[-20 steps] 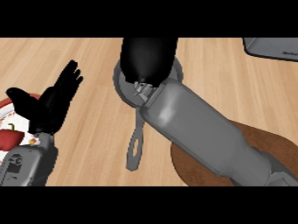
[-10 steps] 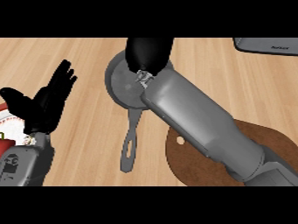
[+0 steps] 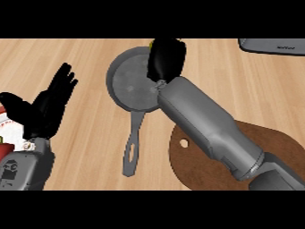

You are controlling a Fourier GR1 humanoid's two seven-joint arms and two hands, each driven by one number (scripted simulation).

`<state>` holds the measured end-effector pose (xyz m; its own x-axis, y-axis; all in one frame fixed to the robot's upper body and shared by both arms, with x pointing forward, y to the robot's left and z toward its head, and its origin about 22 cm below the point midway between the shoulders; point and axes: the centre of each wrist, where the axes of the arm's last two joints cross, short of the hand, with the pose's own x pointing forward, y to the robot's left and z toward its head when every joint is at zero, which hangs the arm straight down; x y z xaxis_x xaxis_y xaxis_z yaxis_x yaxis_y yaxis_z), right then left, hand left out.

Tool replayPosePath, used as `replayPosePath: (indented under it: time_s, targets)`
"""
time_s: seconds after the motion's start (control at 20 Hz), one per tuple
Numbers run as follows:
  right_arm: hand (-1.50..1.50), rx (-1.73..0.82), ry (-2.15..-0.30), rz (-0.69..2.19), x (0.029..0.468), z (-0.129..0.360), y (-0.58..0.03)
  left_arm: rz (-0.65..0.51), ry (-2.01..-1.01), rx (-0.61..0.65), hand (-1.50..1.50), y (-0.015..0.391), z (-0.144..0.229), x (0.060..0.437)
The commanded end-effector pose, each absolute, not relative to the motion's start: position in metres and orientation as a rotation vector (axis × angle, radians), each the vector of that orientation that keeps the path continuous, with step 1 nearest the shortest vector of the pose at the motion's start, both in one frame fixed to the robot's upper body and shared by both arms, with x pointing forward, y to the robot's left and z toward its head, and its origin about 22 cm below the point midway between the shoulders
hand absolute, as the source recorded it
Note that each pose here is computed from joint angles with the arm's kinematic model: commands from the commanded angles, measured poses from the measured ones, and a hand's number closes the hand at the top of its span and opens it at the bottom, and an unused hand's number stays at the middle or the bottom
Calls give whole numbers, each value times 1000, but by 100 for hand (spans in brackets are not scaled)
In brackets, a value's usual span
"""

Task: Pick the pear from the cutting board and place it in the pan

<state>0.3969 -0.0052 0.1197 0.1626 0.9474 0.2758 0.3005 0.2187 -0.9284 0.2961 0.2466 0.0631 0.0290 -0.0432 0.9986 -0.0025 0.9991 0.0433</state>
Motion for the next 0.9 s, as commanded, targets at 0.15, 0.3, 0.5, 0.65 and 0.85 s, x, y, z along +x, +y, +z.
replayPosePath:
  time_s: [0.15,0.3,0.5,0.65,0.85]
  targets:
    - [-150,-1201,-1154,512,408,83,-31,-33,-1534,43,0,253,60,292]
    - [-150,-1108,-1137,505,414,78,-42,-30,-1564,12,0,243,74,299]
    - [-150,-1059,-1194,513,405,71,-34,-13,-1537,25,0,245,68,304]
    - [-150,-1030,-1339,402,406,69,-39,-27,-1540,36,0,249,69,295]
    - [-150,-941,-1441,211,395,64,-40,10,-1543,64,0,244,64,294]
